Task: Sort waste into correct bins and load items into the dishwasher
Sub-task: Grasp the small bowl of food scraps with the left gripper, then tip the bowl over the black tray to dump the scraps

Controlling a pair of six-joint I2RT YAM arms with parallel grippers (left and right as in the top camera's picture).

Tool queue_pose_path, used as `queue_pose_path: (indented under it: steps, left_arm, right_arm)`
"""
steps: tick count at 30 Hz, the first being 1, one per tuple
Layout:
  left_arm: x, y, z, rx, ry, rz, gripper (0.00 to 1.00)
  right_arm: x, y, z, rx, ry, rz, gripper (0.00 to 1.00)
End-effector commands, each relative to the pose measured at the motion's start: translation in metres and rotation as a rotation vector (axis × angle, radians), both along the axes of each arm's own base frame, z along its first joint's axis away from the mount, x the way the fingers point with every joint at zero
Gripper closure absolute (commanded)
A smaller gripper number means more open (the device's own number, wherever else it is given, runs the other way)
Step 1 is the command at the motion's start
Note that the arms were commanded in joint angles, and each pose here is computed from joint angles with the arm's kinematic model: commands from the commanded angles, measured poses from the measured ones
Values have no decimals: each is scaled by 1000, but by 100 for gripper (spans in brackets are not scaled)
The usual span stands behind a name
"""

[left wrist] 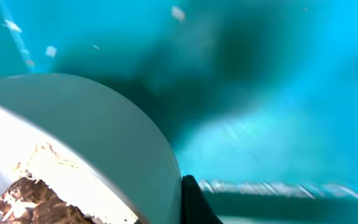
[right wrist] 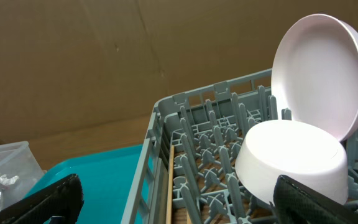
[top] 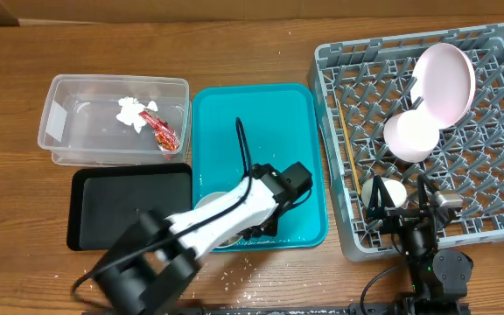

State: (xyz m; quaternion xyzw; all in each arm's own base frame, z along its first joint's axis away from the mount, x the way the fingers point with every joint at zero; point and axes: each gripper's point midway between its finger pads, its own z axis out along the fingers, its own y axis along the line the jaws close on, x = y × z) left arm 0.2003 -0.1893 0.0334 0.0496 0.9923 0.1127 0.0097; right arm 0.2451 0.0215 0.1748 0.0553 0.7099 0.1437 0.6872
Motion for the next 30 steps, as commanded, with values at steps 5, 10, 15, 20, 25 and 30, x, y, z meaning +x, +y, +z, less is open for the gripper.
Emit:
queue_pose_path:
  steps: [5, 10, 15, 20, 25, 30]
  left_arm:
    - [28, 4, 116, -334, -248, 69, 96]
    - [26, 37, 129, -532, -179, 131, 96]
    - [28, 68, 113, -770, -140, 134, 96]
    - [38, 84, 118, -1178, -250, 81, 96]
    - [44, 118, 130, -1374, -477, 80, 96]
    - [42, 142, 129, -1490, -643, 117, 96]
  right_arm:
    - [0, -2, -2, -4, -3, -13, 0]
    - [0, -2, -2, -4, -3, -13, 0]
    - [0, -2, -2, -4, -3, -13, 0]
    - [0, -2, -2, -3, -3, -13, 0]
    - [0, -2, -2, -4, -3, -13, 0]
    - [0, -2, -2, -4, -3, -13, 0]
